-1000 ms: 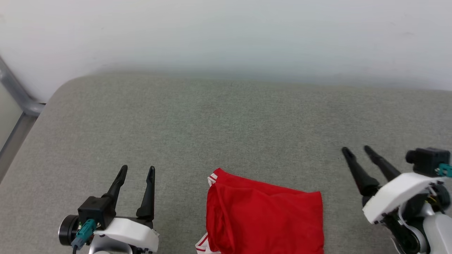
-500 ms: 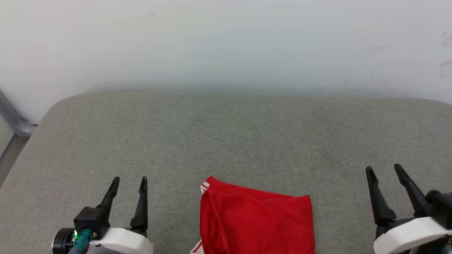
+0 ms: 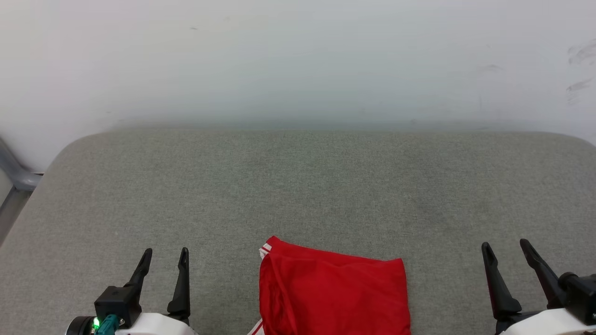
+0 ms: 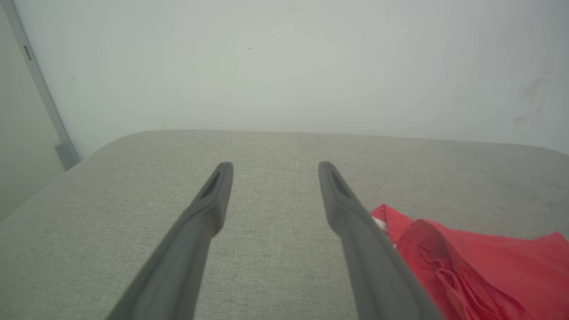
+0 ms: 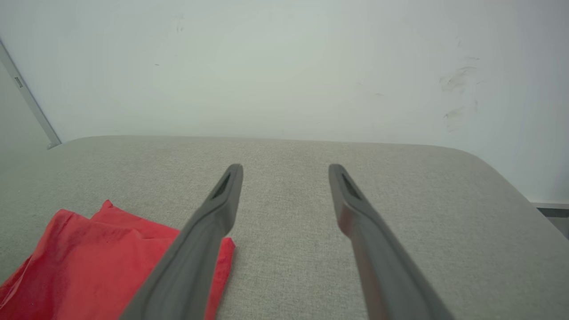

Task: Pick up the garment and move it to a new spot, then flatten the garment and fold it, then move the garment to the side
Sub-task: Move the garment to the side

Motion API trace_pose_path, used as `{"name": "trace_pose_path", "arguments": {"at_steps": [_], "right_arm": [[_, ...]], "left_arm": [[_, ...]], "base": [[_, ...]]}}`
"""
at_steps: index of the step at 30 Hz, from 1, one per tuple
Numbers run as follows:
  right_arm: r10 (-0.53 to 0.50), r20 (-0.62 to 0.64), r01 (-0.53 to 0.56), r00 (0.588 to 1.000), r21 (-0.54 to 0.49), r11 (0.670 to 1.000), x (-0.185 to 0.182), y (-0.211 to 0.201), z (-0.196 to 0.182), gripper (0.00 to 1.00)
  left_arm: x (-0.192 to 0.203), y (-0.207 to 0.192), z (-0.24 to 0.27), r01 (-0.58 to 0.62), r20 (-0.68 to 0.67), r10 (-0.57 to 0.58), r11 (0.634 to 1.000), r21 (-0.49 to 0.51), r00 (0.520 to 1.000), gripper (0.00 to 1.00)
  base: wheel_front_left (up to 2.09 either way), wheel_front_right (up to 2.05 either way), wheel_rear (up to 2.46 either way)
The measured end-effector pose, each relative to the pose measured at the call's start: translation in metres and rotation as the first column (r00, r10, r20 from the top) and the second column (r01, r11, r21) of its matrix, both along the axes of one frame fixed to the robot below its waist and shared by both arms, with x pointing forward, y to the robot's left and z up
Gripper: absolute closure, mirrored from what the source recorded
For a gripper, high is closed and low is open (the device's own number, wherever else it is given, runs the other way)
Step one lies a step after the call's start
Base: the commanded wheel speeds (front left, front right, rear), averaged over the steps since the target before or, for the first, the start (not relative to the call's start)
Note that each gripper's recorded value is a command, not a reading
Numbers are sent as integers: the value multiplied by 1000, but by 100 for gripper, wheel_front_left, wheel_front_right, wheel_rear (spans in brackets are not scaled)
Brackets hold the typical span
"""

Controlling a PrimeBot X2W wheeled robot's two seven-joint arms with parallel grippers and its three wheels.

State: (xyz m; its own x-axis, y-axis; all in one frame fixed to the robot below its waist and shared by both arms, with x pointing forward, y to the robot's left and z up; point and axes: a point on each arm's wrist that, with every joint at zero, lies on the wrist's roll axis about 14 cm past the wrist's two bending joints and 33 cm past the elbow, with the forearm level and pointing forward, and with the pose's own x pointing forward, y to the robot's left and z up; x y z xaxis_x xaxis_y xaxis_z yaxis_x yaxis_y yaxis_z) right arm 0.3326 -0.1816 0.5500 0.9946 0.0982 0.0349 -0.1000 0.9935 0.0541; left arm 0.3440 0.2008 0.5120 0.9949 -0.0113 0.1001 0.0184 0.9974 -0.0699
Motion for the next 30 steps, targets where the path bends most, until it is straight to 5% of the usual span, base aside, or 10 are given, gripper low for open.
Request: {"name": "trace_pose_path", "arguments": {"at_steps": [10, 19, 24, 30], "right_arm": [[-15, -72, 19, 997, 61, 998, 3, -6, -16, 0], [-36, -306, 101, 951, 199, 975, 16, -36, -69, 0], [85, -472, 69, 877, 298, 952, 31, -15, -107, 0], [324, -634, -42, 702, 417, 908, 27, 50, -151, 0]], "left_arm": [[1, 1, -1, -4, -3, 4, 1000, -8, 1000, 0], [12, 5, 12, -21, 35, 21, 1000, -20, 999, 0], [24, 8, 15, -33, 45, 34, 999, -24, 998, 0], [27, 20, 8, -76, 22, 76, 997, -29, 997, 0]], "base": [[0, 0, 0], [0, 0, 0], [0, 0, 0], [0, 0, 0]]}}
